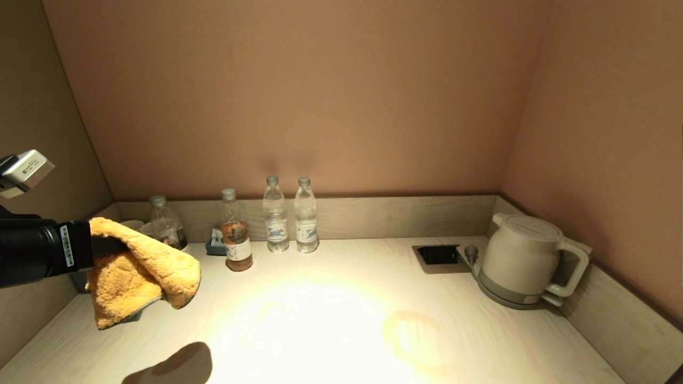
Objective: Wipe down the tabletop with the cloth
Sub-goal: Sweep the stains on the table
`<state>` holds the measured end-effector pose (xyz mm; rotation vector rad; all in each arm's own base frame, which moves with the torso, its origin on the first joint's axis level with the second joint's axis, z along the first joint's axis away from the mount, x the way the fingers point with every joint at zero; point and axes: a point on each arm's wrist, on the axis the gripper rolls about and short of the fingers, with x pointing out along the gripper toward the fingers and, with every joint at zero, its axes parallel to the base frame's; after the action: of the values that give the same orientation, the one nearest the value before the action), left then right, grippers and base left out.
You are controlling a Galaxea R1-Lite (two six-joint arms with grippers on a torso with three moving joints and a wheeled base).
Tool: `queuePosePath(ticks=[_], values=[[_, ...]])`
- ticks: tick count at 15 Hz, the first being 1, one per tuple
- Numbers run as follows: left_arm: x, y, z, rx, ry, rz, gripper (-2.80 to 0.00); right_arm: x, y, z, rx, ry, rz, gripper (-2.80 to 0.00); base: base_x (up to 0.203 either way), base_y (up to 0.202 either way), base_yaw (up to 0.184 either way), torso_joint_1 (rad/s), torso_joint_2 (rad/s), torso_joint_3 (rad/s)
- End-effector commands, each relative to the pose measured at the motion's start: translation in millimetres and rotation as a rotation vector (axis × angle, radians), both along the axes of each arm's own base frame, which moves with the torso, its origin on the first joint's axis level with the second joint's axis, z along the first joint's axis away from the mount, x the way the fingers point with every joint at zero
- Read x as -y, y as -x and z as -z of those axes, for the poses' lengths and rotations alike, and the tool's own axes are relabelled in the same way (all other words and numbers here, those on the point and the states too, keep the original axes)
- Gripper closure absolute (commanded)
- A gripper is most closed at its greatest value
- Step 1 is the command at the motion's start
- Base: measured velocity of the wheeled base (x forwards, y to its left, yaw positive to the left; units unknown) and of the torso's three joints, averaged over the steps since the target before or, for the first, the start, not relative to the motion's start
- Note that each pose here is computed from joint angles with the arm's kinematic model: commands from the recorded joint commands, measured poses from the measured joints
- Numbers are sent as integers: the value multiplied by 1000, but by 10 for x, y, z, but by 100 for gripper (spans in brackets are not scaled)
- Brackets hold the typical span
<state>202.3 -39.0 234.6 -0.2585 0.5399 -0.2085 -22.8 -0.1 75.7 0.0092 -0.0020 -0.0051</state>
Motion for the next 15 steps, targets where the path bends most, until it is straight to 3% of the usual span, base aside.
queuePosePath(ticks=[1,7,15], values=[[35,-1,9,-5,2,16,0,0,0,-1,1,0,-1,0,0,0,0,0,0,0],[197,19,59,-26,4,90,0,0,0,-1,1,0,-1,0,0,0,0,0,0,0],[206,-9,97,-42,-1,90,0,0,0,-1,1,0,-1,0,0,0,0,0,0,0]])
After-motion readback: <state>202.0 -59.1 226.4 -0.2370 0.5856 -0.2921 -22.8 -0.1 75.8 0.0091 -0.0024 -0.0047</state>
